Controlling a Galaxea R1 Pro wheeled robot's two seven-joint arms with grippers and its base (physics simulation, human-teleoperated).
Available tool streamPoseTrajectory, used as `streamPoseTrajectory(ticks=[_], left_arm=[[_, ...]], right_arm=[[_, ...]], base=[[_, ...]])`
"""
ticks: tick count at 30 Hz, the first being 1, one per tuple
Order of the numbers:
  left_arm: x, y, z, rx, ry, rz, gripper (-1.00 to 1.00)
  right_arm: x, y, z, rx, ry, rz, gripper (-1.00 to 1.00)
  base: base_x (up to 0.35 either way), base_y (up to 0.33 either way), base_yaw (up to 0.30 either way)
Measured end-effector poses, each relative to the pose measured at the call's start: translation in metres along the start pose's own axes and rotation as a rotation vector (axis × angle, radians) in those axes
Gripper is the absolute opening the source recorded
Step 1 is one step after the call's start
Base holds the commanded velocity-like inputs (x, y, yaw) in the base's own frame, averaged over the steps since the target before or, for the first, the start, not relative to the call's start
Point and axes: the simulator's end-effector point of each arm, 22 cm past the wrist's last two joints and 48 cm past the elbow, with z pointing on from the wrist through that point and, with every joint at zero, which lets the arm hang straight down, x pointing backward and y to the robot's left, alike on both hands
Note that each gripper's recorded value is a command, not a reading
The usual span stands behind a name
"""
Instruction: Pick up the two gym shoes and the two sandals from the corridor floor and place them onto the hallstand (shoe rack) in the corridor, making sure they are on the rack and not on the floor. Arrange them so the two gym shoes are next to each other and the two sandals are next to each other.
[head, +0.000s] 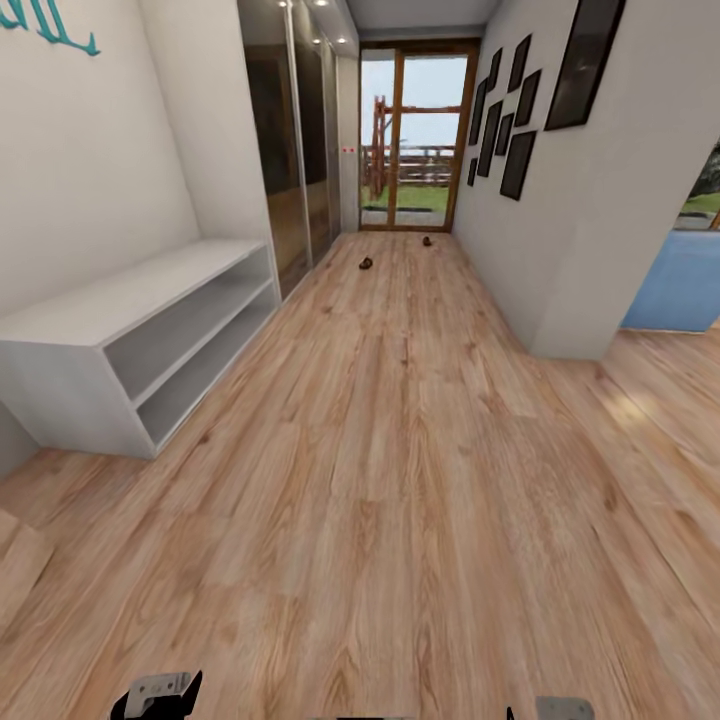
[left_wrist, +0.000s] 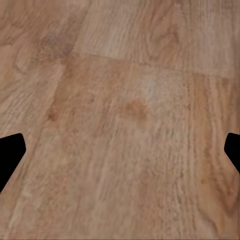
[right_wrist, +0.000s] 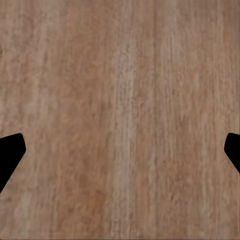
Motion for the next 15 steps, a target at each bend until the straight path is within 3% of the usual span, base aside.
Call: streamPoseTrajectory(ticks=[15], left_arm=[[0.0000,-0.0002,0.0000,0.001,0.000,0.001,1.00]], right_arm=[[-0.0001,0.0000,0.0000,0.000,0.000,0.000,1.00]], base=[[0.336,-0.100,0.000]])
